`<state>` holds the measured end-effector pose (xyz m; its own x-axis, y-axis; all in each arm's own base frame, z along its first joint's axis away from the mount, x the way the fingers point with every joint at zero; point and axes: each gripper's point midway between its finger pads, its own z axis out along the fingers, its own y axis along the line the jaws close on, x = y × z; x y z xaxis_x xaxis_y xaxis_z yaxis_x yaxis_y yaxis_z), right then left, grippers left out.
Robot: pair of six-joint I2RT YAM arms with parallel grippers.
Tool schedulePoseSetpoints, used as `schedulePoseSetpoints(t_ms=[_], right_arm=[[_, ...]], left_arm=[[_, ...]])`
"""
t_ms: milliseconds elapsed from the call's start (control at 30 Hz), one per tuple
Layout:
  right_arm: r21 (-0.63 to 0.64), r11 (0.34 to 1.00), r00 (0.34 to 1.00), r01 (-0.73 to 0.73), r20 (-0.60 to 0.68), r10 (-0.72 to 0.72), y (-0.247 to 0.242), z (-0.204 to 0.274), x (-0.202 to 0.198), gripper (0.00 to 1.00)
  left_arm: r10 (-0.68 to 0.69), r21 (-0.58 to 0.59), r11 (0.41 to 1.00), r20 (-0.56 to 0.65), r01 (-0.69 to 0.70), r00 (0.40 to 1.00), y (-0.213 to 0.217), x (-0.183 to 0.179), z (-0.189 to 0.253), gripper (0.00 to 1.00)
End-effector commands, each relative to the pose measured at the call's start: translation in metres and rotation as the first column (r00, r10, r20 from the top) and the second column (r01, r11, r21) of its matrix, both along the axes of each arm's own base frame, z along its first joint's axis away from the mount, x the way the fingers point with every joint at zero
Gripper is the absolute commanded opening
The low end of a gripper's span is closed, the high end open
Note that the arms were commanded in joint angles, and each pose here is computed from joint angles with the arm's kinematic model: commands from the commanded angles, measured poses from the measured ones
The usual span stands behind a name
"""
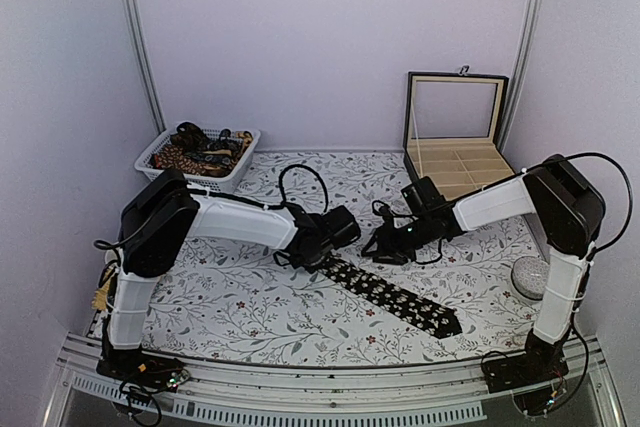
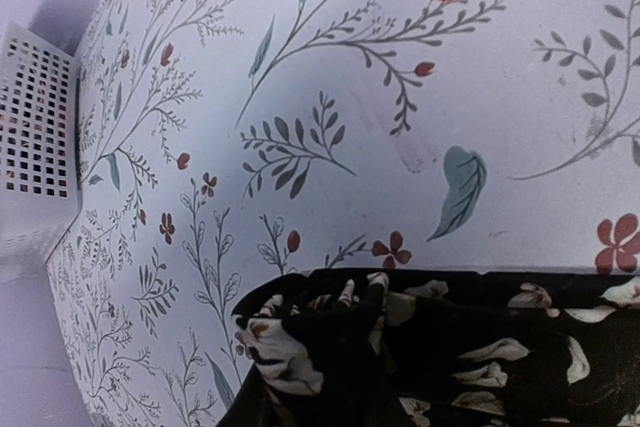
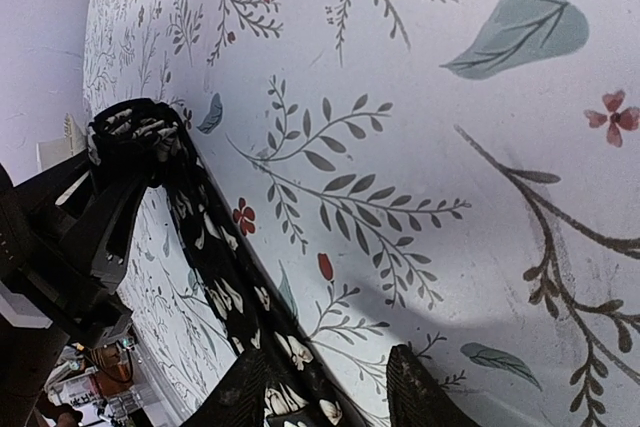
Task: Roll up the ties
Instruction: Roll the tie at the center of the board.
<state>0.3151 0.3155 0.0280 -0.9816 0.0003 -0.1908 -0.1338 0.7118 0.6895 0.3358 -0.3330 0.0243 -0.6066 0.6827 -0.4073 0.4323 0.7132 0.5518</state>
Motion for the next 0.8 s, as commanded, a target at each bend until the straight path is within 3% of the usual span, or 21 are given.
schedulePoseSetpoints(t_ms=[0,133,433,600,767], right_arm=[[-0.041,0.999,0.999,0.033,-0.009,-0.033,-0.015,0.007,-0.005,0.42],[-0.004,1.000,1.000,0.014,-0.024,-0.014,-0.012,0.013,-0.011,0.40],[0.135,0.989,0.993,-0.067,-0.087,0.079,0.012,0.028,-0.044,0.27],[0.142,0.986,0.988,-0.085,-0.117,0.101,0.020,0.021,-0.056,0.25],[0.143,0.986,0.987,-0.090,-0.120,0.107,0.024,0.022,-0.061,0.25]], left_arm=[[-0.059,0.035,0.997,-0.235,0.069,0.970,-0.003,-0.050,-0.055,0.17],[-0.071,0.033,0.996,-0.239,0.081,0.968,-0.008,-0.052,-0.054,0.24],[-0.083,0.047,0.994,-0.217,0.095,0.973,-0.014,-0.054,-0.050,0.26],[-0.097,0.033,0.994,-0.214,0.106,0.972,-0.020,-0.055,-0.044,0.37],[-0.106,0.035,0.993,-0.210,0.116,0.972,-0.022,-0.057,-0.041,0.39]])
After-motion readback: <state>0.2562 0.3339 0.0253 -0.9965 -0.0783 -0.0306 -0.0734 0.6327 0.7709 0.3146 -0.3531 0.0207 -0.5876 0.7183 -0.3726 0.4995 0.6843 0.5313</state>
